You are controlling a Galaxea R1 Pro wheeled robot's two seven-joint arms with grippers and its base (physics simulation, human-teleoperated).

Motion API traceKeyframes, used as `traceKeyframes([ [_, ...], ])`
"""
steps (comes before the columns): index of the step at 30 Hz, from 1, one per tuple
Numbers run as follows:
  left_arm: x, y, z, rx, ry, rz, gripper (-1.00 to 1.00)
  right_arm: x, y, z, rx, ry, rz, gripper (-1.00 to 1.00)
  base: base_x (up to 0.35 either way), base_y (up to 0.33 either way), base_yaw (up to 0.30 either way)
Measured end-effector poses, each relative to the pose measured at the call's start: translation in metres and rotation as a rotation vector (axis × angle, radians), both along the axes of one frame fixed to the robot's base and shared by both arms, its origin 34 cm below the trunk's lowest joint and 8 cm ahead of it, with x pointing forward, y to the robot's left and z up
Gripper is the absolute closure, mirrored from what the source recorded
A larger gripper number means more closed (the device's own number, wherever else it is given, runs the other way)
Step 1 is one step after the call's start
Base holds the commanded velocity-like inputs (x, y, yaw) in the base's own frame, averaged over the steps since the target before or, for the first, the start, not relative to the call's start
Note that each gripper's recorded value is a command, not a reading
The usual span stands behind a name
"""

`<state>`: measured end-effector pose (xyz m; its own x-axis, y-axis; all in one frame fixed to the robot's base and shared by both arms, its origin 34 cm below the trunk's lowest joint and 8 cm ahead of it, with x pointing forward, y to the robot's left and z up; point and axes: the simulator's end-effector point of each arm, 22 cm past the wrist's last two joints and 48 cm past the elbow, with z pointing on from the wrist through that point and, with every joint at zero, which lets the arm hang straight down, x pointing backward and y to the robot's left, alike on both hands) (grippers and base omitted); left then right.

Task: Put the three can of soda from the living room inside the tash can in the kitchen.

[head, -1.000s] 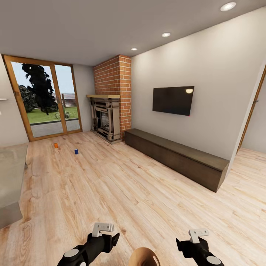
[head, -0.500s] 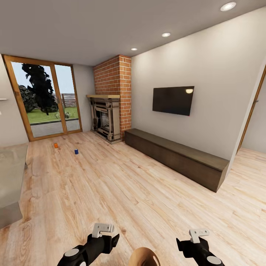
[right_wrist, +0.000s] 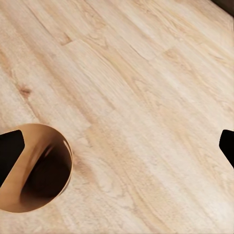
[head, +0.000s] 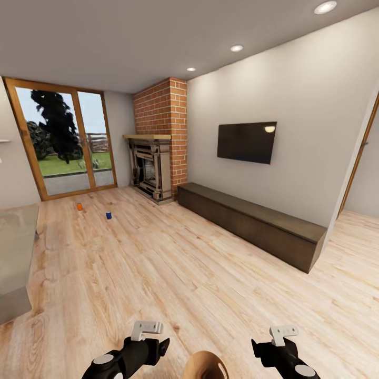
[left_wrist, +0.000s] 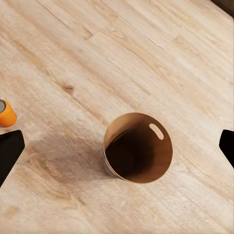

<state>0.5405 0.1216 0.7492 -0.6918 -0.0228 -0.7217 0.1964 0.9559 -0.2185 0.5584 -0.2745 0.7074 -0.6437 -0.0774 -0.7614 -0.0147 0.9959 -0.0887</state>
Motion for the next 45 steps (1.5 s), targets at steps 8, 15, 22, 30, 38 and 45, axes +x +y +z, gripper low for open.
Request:
traceKeyframes([
  [8,0.0,0.0,-0.013,0.0,-0.004,0.0,-1.0,-0.001,0.0,-0.014,0.0,0.001,0.0,-1.0,0.0,0.0,0.0],
  [15,-0.001,0.0,-0.026,-0.001,-0.005,0.0,-1.0,-0.006,0.0,-0.031,0.001,0.025,-0.002,-1.0,0.0,0.0,0.0],
  [22,-0.002,0.0,-0.038,-0.001,-0.007,0.0,-1.0,-0.013,0.0,-0.05,0.003,0.07,-0.007,-1.0,0.0,0.0,0.0],
  [30,-0.004,0.0,-0.056,0.0,0.0,0.0,-1.0,-0.016,-0.008,-0.068,0.005,0.078,-0.025,-1.0,0.0,0.0,0.0],
  [38,-0.007,0.0,-0.076,0.0,0.013,0.0,-1.0,-0.019,-0.01,-0.089,0.003,0.09,-0.031,-1.0,0.0,0.0,0.0],
  [45,-0.009,0.001,-0.094,0.0,0.023,0.0,-1.0,-0.023,-0.012,-0.107,0.002,0.101,-0.036,-1.0,0.0,0.0,0.0],
])
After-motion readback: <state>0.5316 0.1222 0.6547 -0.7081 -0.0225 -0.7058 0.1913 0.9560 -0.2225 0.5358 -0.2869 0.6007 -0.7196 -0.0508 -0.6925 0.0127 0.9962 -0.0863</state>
